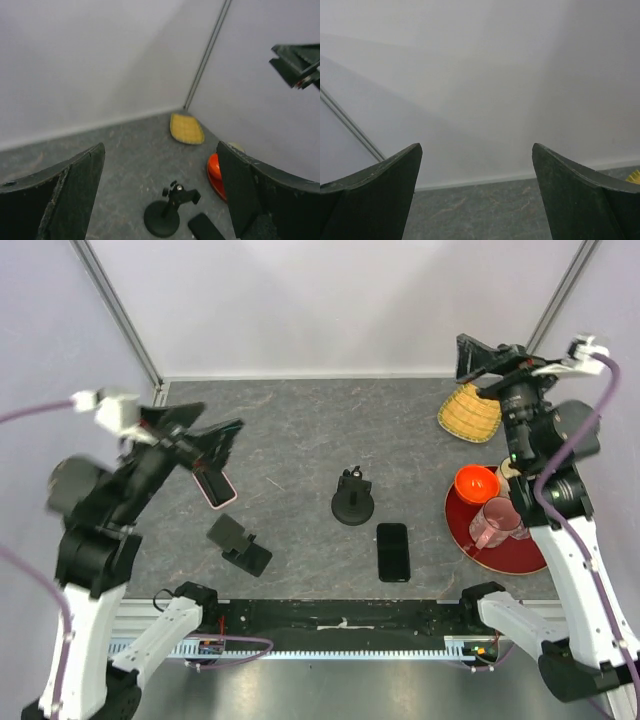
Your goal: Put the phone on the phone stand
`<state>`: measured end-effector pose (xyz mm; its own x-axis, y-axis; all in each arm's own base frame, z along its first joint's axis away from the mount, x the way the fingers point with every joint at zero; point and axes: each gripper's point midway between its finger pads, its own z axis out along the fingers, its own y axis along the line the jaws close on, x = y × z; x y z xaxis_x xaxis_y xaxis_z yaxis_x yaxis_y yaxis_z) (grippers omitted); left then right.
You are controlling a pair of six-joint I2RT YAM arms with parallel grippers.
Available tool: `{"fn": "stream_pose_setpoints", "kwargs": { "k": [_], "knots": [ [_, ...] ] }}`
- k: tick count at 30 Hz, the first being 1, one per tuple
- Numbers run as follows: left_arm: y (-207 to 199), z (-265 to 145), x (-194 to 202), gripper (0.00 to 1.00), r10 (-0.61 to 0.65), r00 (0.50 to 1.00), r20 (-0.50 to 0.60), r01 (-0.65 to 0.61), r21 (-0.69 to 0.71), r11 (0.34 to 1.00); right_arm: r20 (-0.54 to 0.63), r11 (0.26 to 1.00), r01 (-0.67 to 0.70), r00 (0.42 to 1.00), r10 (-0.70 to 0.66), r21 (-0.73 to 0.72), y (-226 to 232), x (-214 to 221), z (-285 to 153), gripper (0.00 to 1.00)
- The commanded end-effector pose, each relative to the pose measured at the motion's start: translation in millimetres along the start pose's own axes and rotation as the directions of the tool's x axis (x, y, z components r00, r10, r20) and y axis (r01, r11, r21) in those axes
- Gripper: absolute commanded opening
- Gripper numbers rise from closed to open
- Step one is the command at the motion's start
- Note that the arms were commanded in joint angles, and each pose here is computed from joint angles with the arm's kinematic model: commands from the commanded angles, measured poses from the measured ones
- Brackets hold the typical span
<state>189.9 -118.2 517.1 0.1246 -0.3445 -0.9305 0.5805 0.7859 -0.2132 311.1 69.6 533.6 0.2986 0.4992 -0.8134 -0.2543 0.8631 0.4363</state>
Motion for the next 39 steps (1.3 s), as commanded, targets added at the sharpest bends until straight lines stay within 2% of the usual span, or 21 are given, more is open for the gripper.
{"fn": "stream_pose_setpoints", "kwargs": {
  "k": [1, 5, 9, 13, 18, 19, 21, 22, 24, 25, 26, 27, 28, 32, 34, 36, 39],
  "knots": [
    [2.4, 23.3, 78.5, 0.97, -0.134, 0.944, -0.301, 0.151, 0.033, 0.988, -0.159, 0.997, 0.029, 0.987, -0.019, 0.064, -15.6, 43.3, 19.6, 0.98],
    [-0.1, 37.8, 130.0, 0.90, -0.227, 0.856, -0.465, 0.282, 0.052, 0.958, -0.248, 0.999, 0.054, 0.967, -0.051, 0.006, -12.3, 73.8, 31.1, 0.98],
    [-5.5, 41.1, 195.5, 0.86, -0.302, 0.724, -0.620, 0.407, 0.030, 0.913, -0.385, 0.994, 0.075, 0.918, -0.098, -0.075, -8.6, 114.9, 37.2, 0.98],
    [-25.5, 37.7, 253.0, 0.85, -0.288, 0.650, -0.704, 0.435, 0.033, 0.900, -0.505, 0.994, 0.097, 0.857, -0.106, -0.043, -24.5, 154.9, 43.7, 0.98],
    [-47.9, 22.9, 314.9, 0.81, -0.271, 0.567, -0.778, 0.452, 0.019, 0.892, -0.607, 0.990, 0.138, 0.788, -0.105, 0.009, -42.2, 191.4, 28.7, 0.98],
    [-51.9, 25.8, 316.5, 0.79, -0.267, 0.583, -0.767, 0.461, 0.041, 0.886, -0.625, 0.984, 0.170, 0.773, -0.105, 0.045, -52.8, 200.1, 21.8, 0.98],
    [-54.8, 18.9, 332.9, 0.77, -0.267, 0.565, -0.781, 0.471, 0.040, 0.881, -0.677, 0.974, 0.212, 0.728, -0.105, 0.077, -63.2, 218.3, 3.5, 0.98],
    [-56.9, 21.4, 333.2, 0.76, -0.264, 0.582, -0.769, 0.475, 0.059, 0.878, -0.711, 0.957, 0.263, 0.695, -0.103, 0.119, -80.3, 235.2, -14.5, 0.98],
    [-57.1, 16.1, 342.0, 0.74, -0.260, 0.580, -0.772, 0.478, 0.064, 0.876, -0.765, 0.941, 0.284, 0.643, -0.045, 0.184, -87.8, 265.1, -48.4, 0.98],
    [-58.3, 19.5, 338.9, 0.74, -0.259, 0.604, -0.754, 0.481, 0.085, 0.873, -0.794, 0.905, 0.347, 0.607, -0.017, 0.246, -108.1, 283.3, -75.8, 0.98],
    [-56.7, 15.4, 345.3, 0.74, -0.261, 0.599, -0.757, 0.482, 0.081, 0.873, -0.819, 0.891, 0.362, 0.574, 0.018, 0.274, -111.0, 294.4, -96.8, 0.98],
    [-57.1, 15.0, 343.5, 0.74, -0.260, 0.611, -0.748, 0.482, 0.091, 0.871, -0.829, 0.902, 0.357, 0.559, 0.002, 0.242, -97.2, 299.1, -112.6, 0.98],
    [-57.8, 17.8, 341.4, 0.74, -0.258, 0.631, -0.732, 0.482, 0.109, 0.869, -0.855, 0.893, 0.388, 0.519, -0.006, 0.230, -102.3, 309.9, -135.5, 0.98],
    [-59.1, 12.8, 340.2, 0.75, -0.261, 0.653, -0.711, 0.490, 0.134, 0.861, -0.877, 0.915, 0.336, 0.478, 0.037, 0.222, -90.0, 312.3, -182.4, 0.98],
    [-59.1, 10.7, 336.3, 0.76, -0.262, 0.665, -0.699, 0.487, 0.142, 0.862, -0.878, 0.932, 0.267, 0.469, 0.095, 0.243, -81.9, 314.0, -202.5, 0.98],
    [-56.5, 8.0, 337.5, 0.77, -0.262, 0.672, -0.693, 0.479, 0.136, 0.867, -0.892, 0.938, 0.236, 0.433, 0.134, 0.255, -77.5, 319.9, -223.0, 0.98],
    [-54.4, 4.5, 335.9, 0.77, -0.261, 0.682, -0.683, 0.469, 0.135, 0.873, -0.924, 0.935, 0.269, 0.362, 0.125, 0.232, -79.3, 330.1, -247.4, 0.98]
  ]
}}
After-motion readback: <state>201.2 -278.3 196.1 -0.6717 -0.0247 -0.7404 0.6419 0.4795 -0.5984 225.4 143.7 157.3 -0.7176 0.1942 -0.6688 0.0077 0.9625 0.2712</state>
